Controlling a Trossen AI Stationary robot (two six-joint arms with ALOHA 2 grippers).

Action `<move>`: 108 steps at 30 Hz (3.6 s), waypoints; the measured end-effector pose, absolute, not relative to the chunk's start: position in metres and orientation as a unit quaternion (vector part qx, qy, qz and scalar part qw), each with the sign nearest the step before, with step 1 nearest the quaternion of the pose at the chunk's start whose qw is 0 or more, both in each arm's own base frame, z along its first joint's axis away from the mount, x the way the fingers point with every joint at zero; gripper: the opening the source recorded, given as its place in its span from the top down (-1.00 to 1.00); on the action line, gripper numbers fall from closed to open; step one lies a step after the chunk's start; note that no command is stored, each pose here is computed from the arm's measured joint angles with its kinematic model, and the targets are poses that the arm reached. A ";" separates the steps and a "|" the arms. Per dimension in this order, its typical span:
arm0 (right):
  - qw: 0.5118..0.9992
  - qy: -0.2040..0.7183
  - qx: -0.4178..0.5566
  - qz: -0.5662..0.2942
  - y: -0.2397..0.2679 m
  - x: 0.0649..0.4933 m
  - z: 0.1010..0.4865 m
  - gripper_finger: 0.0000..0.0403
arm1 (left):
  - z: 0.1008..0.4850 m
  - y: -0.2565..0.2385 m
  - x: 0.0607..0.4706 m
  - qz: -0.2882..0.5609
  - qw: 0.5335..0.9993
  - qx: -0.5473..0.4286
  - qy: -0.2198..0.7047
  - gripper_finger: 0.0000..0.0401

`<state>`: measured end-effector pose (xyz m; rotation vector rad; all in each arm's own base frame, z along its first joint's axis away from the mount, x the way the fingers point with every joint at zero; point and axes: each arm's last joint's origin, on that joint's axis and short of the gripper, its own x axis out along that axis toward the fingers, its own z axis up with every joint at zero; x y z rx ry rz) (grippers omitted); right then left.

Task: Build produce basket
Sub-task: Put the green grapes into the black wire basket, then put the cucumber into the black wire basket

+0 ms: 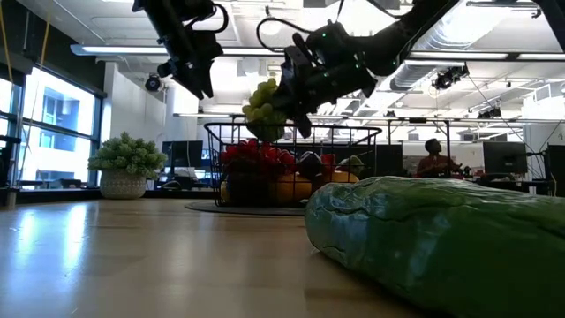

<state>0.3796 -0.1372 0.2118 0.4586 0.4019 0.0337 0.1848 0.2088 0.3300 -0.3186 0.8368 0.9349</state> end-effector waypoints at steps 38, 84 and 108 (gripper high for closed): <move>0.904 0.307 0.284 -0.089 -0.154 0.384 0.253 0.05 | 0.330 0.209 0.185 0.450 0.791 -0.178 0.374 0.14; 0.901 0.346 0.235 -0.117 -0.141 0.387 0.280 -0.31 | 0.328 0.207 0.184 0.439 0.791 -0.165 0.394 0.14; 0.827 0.413 0.349 -0.154 -0.080 0.387 0.277 -0.31 | 0.334 0.139 0.209 0.317 0.820 -0.087 0.468 0.14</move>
